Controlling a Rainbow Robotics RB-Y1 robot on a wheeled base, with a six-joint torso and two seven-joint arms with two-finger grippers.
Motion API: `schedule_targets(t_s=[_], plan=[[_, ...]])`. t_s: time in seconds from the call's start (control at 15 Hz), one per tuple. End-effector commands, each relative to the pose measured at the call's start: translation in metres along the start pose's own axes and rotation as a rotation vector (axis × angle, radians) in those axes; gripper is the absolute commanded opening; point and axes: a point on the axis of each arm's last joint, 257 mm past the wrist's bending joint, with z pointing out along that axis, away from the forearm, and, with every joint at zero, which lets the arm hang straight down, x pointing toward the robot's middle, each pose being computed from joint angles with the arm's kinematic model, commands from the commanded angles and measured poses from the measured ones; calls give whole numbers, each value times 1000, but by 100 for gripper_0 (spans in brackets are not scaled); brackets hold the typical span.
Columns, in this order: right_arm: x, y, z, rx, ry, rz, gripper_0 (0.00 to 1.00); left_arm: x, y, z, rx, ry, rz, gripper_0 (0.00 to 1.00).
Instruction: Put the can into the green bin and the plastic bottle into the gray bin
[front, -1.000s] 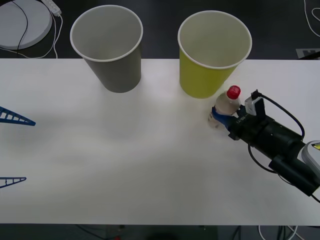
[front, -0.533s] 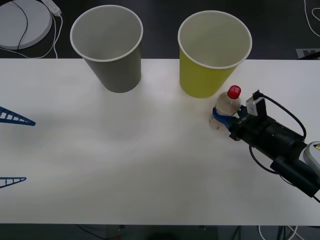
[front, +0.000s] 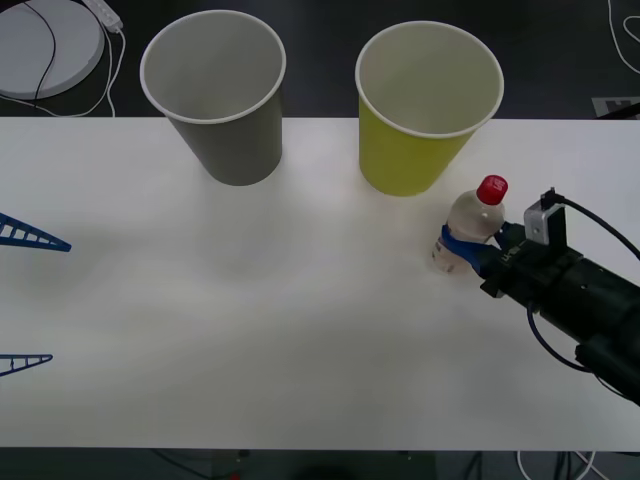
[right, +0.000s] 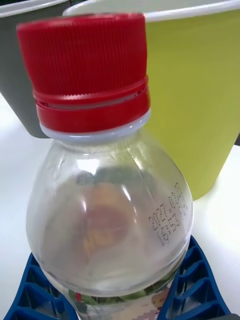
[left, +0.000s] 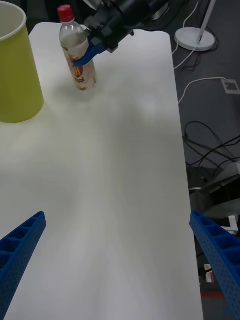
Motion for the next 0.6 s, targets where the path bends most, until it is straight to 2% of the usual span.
schedule_targets(t_s=[0.07,0.6], plan=[[-6,1,-14,-3,-2,14,0,0,0,0,0,0,0,100],[-30,3,-50,-5,-10,40,0,0,0,0,0,0,0,100]])
